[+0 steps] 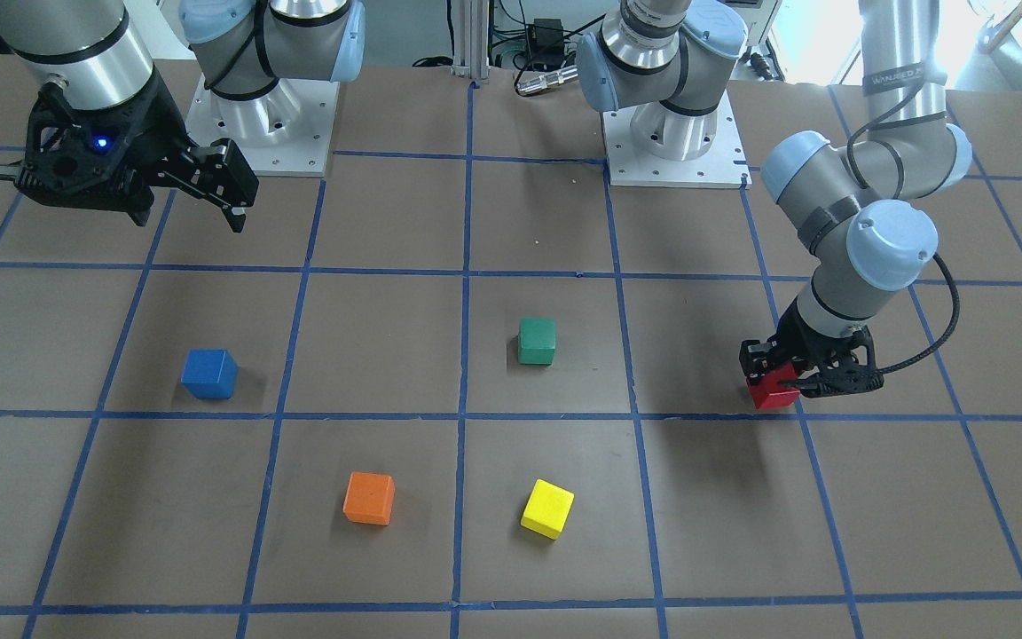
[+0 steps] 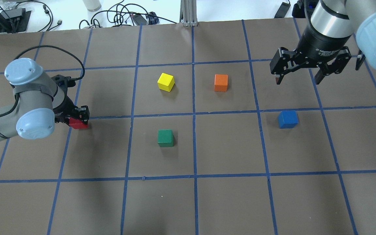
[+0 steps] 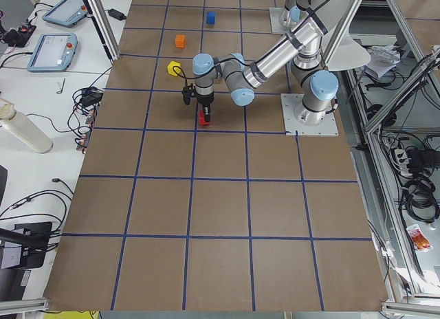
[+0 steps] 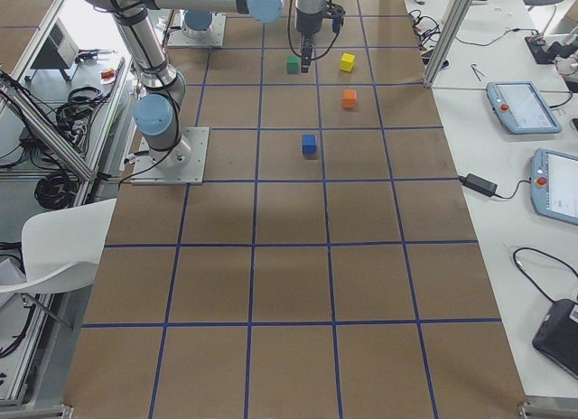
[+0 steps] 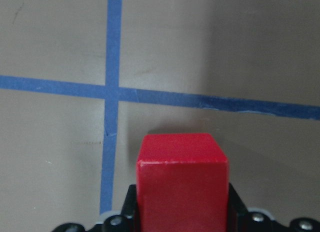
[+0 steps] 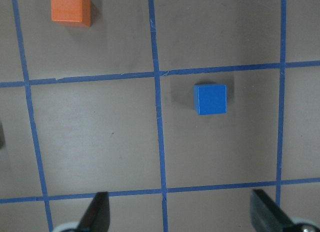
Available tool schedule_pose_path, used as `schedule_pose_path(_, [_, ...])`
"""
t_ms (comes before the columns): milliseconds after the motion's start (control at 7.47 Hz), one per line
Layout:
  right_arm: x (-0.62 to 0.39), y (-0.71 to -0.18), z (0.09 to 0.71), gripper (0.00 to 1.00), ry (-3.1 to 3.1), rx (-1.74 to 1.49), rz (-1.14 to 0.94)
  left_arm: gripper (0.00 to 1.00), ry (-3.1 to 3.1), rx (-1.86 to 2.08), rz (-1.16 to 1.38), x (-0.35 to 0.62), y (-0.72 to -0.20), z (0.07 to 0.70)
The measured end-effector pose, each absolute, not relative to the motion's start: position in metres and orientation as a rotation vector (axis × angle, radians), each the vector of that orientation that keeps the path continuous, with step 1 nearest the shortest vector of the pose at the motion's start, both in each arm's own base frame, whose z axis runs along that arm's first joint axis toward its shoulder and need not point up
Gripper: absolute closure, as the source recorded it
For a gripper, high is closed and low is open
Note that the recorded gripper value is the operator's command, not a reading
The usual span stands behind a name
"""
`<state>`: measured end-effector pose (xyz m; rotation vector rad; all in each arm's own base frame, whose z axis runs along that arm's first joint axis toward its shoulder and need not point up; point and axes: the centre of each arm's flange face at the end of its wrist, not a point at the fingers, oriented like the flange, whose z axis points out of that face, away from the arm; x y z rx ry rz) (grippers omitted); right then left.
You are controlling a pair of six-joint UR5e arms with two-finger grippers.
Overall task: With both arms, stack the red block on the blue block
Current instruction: 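Carry the red cube with the left gripper toward the table centre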
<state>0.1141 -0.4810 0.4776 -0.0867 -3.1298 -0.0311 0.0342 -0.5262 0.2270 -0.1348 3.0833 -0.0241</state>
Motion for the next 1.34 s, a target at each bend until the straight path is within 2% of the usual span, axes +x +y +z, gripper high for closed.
schedule_pose_path(268, [0.114,-0.481,0.478,0.0,-3.13,-0.087,-0.031,1.0,3.112,-0.017,-0.015,-0.019,-0.567,0.282])
schedule_pose_path(536, [0.114,-0.481,0.478,0.0,-3.129,-0.088,-0.029,1.0,3.129,0.024,-0.025,-0.102,-0.58,0.305])
schedule_pose_path(1071, [0.114,-0.48,0.479,0.0,-3.126,-0.088,-0.028,1.0,3.213,0.065,-0.112,-0.28,-0.551,0.284])
schedule_pose_path(1339, [0.114,-0.48,0.479,0.0,-3.126,-0.088,-0.029,1.0,3.232,0.095,-0.119,-0.333,-0.536,0.263])
